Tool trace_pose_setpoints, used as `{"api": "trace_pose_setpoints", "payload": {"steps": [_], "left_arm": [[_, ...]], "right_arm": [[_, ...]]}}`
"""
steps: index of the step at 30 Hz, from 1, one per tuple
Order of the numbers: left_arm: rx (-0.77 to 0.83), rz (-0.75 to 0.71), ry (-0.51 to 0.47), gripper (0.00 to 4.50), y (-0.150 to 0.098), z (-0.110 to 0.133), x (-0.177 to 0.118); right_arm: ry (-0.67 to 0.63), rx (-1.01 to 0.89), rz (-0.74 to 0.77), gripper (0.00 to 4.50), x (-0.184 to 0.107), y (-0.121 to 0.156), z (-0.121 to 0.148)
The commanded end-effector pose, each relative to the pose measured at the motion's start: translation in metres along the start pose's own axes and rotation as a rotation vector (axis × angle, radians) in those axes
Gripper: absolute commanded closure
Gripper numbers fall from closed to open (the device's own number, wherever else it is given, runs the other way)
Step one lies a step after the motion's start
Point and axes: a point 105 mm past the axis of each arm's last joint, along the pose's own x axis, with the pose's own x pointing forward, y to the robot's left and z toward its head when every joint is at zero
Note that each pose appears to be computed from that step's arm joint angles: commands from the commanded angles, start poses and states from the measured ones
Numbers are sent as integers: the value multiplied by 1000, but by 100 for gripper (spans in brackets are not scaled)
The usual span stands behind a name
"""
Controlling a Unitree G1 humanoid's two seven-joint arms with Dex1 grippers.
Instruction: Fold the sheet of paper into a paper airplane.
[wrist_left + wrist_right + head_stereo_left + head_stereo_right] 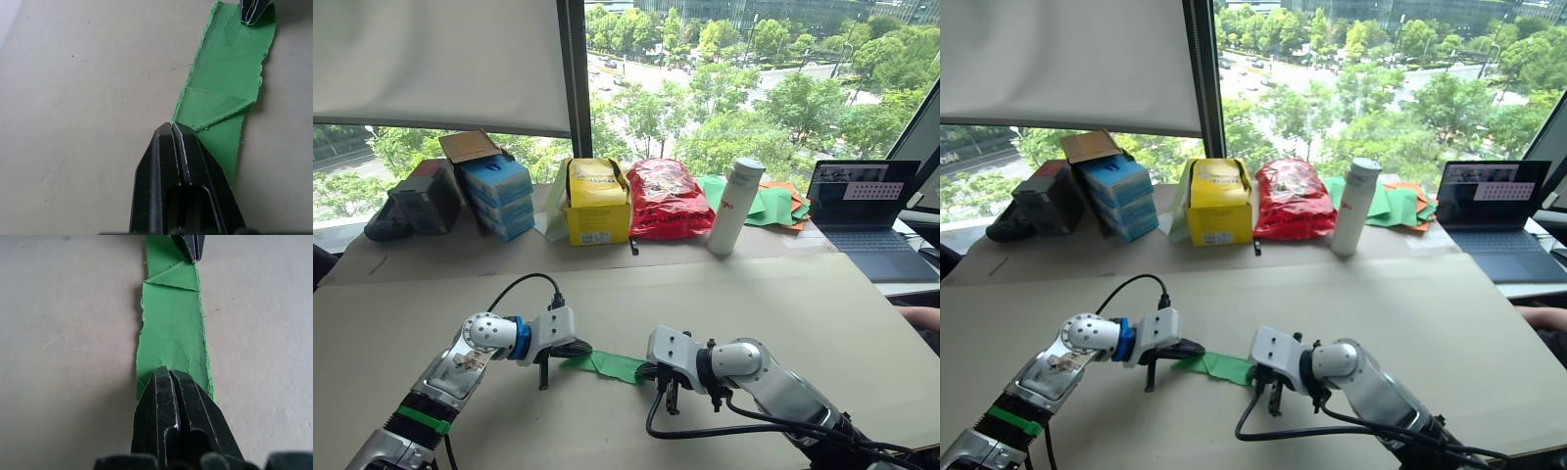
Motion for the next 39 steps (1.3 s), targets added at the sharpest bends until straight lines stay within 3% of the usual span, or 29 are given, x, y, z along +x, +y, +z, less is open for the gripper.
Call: {"api": "trace_pose_setpoints", "payload": {"steps": [1,4,9,12,16,18,21,26,30,32,39], "left_arm": [[-88,26,117,450,-1,-32,-10],[-95,59,104,450,2,-30,-13],[-143,134,1,450,10,-13,-26],[-221,177,-116,450,14,7,-43],[-364,150,-240,450,-2,20,-61],[-421,119,-270,450,-15,21,-66],[-473,87,-289,376,-27,23,-70],[-538,38,-276,202,-44,18,-71],[-532,26,-263,66,-52,22,-70],[-525,40,-253,3,-54,23,-70],[-502,37,-250,3,-54,32,-68]], "right_arm": [[81,46,10,446,3,3,-20],[77,44,9,446,2,3,-19],[22,25,-24,446,-3,-2,-6],[-103,13,-67,446,-13,-9,20],[-254,-25,-82,446,-36,-5,52],[-272,-20,-43,391,-44,4,53],[-290,-11,4,300,-51,14,55],[-320,-28,151,122,-56,42,55],[-319,7,170,0,-48,48,46],[-305,12,189,0,-44,52,41],[-322,33,217,0,-14,55,38]]}}
